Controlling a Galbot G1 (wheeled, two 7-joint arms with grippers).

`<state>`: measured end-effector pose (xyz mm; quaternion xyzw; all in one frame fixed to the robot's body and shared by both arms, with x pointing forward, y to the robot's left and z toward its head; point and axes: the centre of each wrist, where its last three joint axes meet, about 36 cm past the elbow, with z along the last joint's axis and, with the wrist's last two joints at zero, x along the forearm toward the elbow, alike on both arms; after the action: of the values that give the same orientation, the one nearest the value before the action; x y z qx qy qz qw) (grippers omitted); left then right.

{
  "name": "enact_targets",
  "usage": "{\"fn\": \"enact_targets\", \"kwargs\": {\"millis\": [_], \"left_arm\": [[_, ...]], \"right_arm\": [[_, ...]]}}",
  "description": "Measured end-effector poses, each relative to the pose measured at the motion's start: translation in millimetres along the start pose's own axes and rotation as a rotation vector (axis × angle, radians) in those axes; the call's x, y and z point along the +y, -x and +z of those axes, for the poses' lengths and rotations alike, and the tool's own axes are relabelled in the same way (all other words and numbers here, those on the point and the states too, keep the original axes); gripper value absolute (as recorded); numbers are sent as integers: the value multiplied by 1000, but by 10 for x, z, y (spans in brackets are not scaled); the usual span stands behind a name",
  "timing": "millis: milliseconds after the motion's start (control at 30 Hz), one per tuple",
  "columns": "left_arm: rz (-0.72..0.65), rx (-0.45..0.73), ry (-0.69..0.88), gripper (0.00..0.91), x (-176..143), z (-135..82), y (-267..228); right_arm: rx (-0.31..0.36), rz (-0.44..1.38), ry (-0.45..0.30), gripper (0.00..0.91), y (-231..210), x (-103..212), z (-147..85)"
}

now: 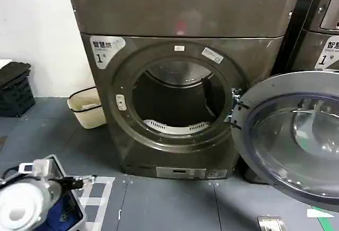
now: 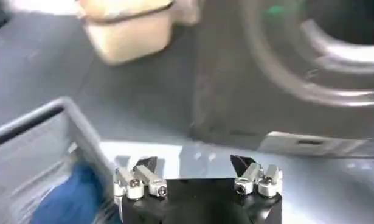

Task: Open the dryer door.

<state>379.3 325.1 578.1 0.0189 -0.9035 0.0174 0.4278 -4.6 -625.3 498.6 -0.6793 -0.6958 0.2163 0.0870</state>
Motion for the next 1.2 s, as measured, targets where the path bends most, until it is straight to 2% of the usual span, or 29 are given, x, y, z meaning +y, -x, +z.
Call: {"fn": "enact_targets", "kwargs": {"millis": [267,467,567,767,900,1200], "left_arm": [[-122,244,-123,907,223,1,112],[-143,406,-219,907,445,88,346],[-142,469,-293,907,610,90,493],[-200,511,-420,907,1017,106,820],[-235,498,-463,907,1216,125,932],[-274,463,-484,907,1378,25,910]], "right_arm": [[-14,9,41,907,-22,-58,94],[-6,29,108,907,-46,-134,165],[-2,32,117,907,-62,-152,216],[-28,26,129,907,-98,-150,312],[-32,23,135,907,-104,-148,365],[-43,9,133,907,-105,-182,437]]}}
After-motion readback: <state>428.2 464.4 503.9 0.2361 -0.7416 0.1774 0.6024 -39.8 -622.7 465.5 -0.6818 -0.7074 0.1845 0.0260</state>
